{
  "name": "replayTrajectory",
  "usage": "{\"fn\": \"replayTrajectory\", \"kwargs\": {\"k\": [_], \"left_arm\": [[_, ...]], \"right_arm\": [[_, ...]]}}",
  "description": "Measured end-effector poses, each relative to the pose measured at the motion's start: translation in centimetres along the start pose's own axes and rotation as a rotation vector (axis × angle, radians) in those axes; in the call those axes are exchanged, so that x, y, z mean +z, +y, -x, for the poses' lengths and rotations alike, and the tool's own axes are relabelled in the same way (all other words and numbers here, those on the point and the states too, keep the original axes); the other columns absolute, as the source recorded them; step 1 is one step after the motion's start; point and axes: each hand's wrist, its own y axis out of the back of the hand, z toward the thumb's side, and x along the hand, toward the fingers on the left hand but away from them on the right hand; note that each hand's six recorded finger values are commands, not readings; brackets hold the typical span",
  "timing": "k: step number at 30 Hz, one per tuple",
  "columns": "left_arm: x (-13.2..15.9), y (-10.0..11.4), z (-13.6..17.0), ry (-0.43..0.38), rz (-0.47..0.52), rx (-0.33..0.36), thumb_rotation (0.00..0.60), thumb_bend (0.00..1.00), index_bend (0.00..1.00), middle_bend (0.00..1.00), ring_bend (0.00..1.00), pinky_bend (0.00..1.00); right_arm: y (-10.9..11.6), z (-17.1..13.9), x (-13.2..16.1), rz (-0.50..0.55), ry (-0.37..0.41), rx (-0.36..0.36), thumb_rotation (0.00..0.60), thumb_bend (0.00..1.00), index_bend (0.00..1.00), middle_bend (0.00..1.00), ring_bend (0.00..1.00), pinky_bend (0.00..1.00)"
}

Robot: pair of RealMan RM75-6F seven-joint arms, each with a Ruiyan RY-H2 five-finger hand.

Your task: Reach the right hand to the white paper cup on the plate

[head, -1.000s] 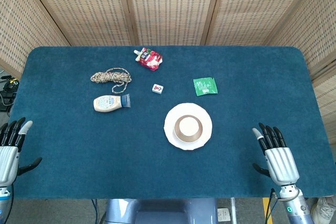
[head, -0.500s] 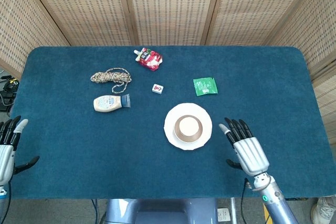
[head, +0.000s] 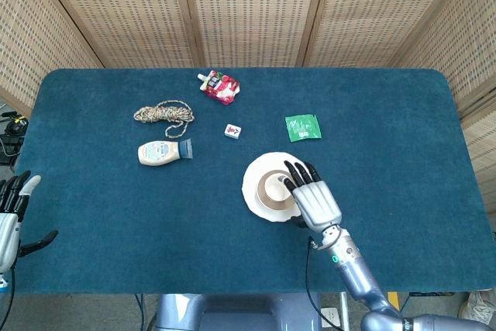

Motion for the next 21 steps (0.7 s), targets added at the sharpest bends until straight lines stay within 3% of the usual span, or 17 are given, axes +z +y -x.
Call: {"fn": "replayTrajectory", "kwargs": {"k": [16,21], "left_arm": [[0.0,-0.4,-0.2,-0.002,0.01,-0.022,0.6,0.03,0.0,0.0,0.0,0.0],[0.1,-0.6,-0.2,-0.007,0.008,-0.033,0.6,0.03,0.0,0.0,0.0,0.0]], "right_arm": [[-0.6,4.5,0.9,-0.106,-0.105,0.075,0.6,0.4,0.22,0.0,0.0,0.07],[-1.2,5.1,1.1,-0.159,-0.128,0.093,0.6,0.43,0.31,0.01,0.0,0.08]]}}
